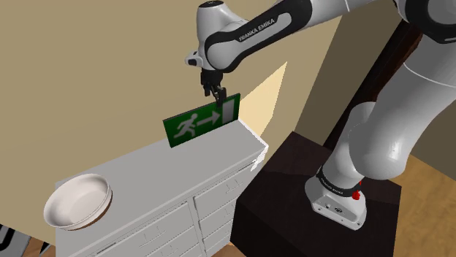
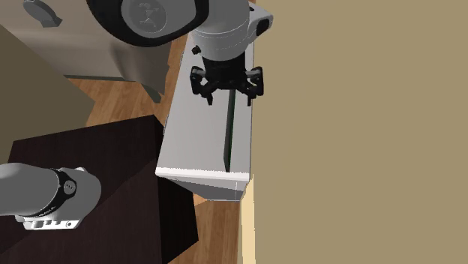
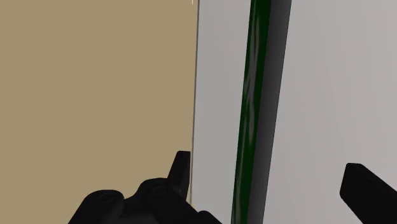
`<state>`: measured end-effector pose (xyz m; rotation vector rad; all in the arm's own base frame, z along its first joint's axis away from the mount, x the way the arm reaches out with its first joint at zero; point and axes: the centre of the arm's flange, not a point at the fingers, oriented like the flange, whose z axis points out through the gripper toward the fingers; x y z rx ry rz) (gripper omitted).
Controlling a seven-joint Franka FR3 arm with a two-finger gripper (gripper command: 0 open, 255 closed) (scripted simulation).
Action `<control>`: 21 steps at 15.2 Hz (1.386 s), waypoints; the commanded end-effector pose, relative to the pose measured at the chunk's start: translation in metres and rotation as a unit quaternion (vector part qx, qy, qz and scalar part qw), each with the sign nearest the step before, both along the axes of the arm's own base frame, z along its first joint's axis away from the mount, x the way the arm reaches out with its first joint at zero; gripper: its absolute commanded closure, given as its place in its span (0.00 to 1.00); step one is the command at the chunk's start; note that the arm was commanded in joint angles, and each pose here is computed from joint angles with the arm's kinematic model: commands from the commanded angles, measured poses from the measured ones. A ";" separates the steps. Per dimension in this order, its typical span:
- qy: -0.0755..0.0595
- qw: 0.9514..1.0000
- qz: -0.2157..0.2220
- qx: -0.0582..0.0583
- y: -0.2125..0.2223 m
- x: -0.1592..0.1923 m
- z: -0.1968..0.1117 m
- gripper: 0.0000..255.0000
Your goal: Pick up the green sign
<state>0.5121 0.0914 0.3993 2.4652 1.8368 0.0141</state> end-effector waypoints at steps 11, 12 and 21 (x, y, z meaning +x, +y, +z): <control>-0.001 1.000 0.001 0.000 0.001 0.002 -0.014 1.00; -0.001 1.000 0.000 0.000 0.001 0.002 -0.014 1.00; -0.001 1.000 0.000 0.000 0.001 0.002 0.034 1.00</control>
